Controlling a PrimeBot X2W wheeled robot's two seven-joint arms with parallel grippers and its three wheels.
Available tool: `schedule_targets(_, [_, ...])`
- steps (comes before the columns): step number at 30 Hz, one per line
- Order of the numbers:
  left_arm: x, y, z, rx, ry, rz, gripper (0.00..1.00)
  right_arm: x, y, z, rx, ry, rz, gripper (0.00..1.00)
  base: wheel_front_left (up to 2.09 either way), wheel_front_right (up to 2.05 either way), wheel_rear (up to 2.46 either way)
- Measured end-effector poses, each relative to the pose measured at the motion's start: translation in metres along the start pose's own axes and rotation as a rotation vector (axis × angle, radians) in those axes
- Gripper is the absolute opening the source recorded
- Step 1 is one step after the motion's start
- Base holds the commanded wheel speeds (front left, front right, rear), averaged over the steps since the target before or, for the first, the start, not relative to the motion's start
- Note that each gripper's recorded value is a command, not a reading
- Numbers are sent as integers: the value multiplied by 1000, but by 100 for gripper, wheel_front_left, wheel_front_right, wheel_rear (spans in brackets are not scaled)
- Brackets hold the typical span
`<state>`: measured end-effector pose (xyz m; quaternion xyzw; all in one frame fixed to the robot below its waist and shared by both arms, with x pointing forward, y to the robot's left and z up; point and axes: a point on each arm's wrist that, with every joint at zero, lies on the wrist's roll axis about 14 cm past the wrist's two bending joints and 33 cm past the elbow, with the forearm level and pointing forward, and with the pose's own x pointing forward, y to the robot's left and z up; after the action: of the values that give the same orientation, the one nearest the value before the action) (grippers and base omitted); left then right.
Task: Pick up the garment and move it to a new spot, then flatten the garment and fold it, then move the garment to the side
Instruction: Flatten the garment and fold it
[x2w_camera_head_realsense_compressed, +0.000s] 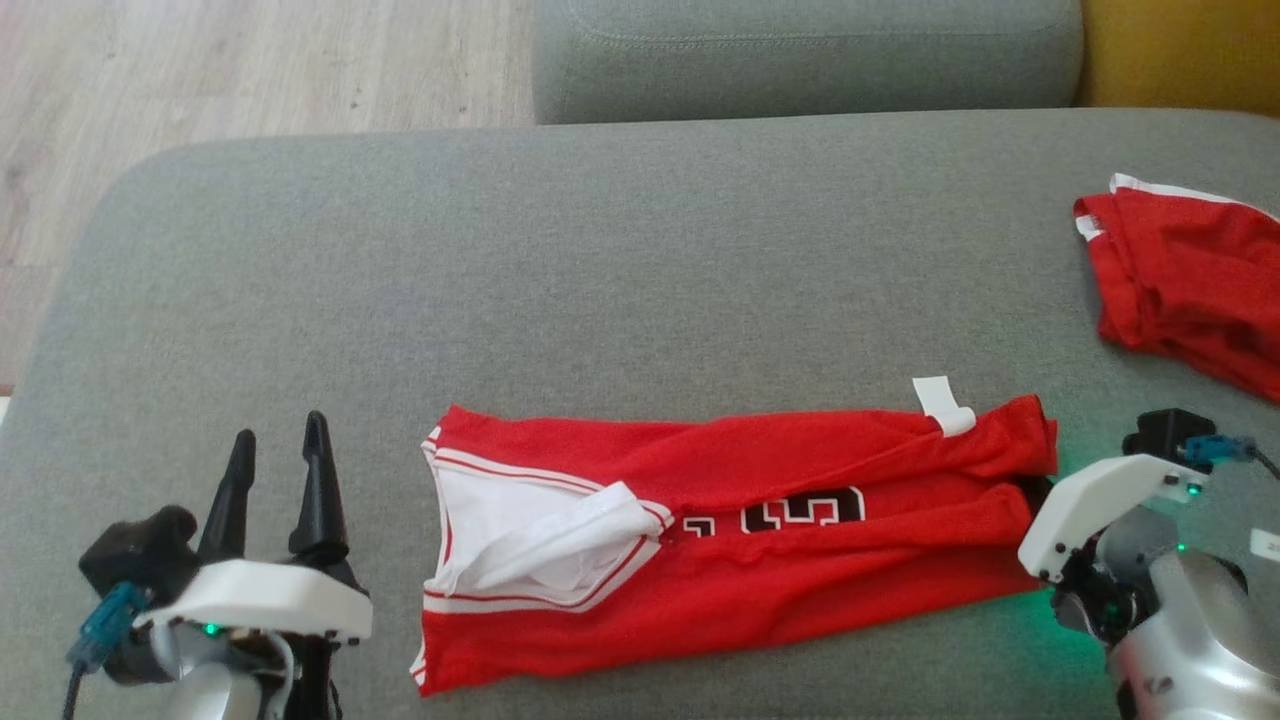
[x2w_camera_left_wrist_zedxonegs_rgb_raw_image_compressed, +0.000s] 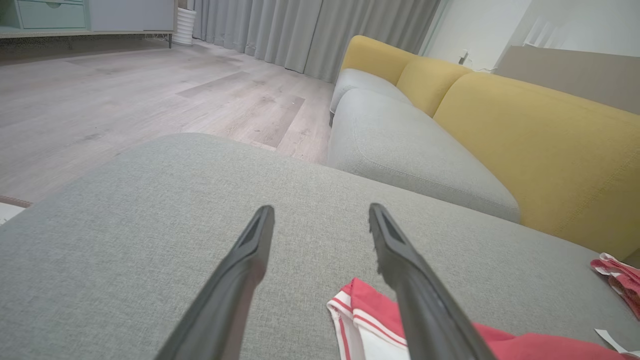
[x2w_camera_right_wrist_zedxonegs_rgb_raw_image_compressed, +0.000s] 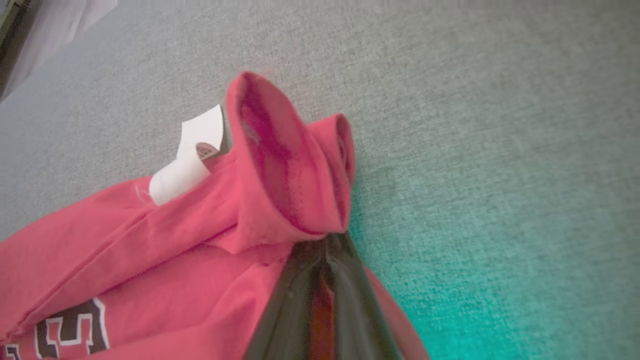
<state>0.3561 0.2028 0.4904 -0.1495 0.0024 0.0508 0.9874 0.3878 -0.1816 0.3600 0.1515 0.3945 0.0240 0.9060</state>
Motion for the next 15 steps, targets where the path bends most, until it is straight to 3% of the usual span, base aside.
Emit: schedule_targets(15, [1,-13,7,5,-23,-42,100,-26,-35,37,-1,-197,-68,0,0,0,0])
